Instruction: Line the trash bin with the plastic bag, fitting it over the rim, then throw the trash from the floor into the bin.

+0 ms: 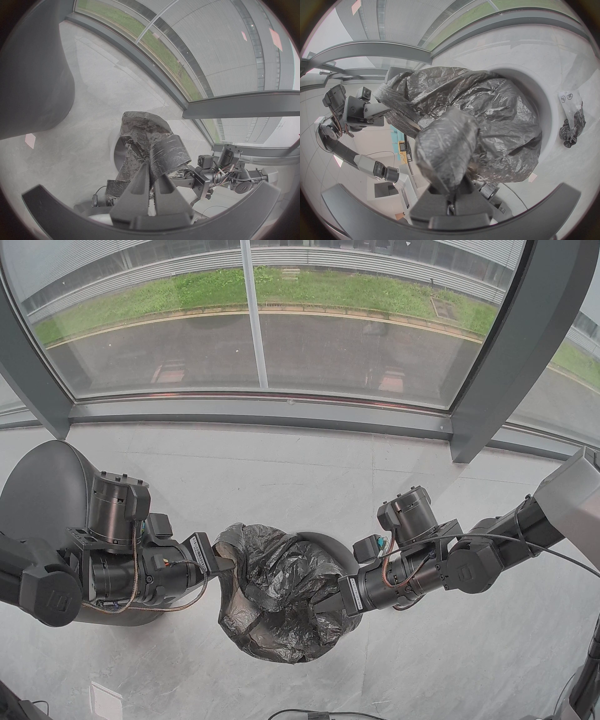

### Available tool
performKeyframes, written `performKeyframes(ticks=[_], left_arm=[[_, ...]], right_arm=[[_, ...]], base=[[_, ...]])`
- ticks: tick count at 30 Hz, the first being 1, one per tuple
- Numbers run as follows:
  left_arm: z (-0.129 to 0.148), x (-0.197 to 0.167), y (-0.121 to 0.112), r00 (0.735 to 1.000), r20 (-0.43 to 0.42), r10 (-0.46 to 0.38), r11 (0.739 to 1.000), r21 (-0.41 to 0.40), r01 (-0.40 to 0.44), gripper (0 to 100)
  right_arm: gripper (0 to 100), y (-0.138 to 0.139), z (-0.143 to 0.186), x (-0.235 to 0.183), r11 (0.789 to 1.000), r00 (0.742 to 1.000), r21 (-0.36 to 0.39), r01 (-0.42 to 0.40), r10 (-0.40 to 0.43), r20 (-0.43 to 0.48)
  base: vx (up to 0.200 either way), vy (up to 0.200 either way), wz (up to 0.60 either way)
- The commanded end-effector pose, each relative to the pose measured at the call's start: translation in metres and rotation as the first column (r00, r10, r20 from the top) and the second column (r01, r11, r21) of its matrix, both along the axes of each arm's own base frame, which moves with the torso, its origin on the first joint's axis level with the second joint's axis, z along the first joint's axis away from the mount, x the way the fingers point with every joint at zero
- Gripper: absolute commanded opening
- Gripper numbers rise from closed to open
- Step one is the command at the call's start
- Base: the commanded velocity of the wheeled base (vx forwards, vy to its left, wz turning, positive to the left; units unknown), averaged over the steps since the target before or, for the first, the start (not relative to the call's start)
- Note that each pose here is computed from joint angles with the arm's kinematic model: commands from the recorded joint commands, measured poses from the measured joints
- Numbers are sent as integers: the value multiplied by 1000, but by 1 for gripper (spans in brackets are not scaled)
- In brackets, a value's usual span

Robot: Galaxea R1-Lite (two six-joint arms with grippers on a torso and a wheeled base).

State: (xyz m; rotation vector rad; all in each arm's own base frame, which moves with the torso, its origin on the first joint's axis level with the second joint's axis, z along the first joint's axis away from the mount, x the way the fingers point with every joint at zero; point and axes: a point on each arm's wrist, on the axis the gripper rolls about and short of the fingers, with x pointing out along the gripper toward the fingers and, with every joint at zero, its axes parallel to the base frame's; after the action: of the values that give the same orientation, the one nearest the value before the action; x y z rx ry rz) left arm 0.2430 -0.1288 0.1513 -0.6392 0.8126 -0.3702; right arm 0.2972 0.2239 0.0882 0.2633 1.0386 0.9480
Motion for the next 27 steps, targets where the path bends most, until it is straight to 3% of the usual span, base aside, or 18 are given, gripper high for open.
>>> performKeyframes(ticks=[1,20,27], left_arm=[[-14,9,-5,1000,-22,-1,1000,11,1,0],[-25,37,-18,1000,14,2,1000,-11,-2,0],[-28,34,-18,1000,-1,-1,1000,-8,1,0]], right_arm=[[0,-5,-10,9,1000,1000,-3,28,-28,-4],[0,-20,-28,39,994,993,33,107,-108,54],[0,-37,-27,28,992,992,15,124,-125,34]], base=[[0,0,0],[0,0,0],[0,0,0]])
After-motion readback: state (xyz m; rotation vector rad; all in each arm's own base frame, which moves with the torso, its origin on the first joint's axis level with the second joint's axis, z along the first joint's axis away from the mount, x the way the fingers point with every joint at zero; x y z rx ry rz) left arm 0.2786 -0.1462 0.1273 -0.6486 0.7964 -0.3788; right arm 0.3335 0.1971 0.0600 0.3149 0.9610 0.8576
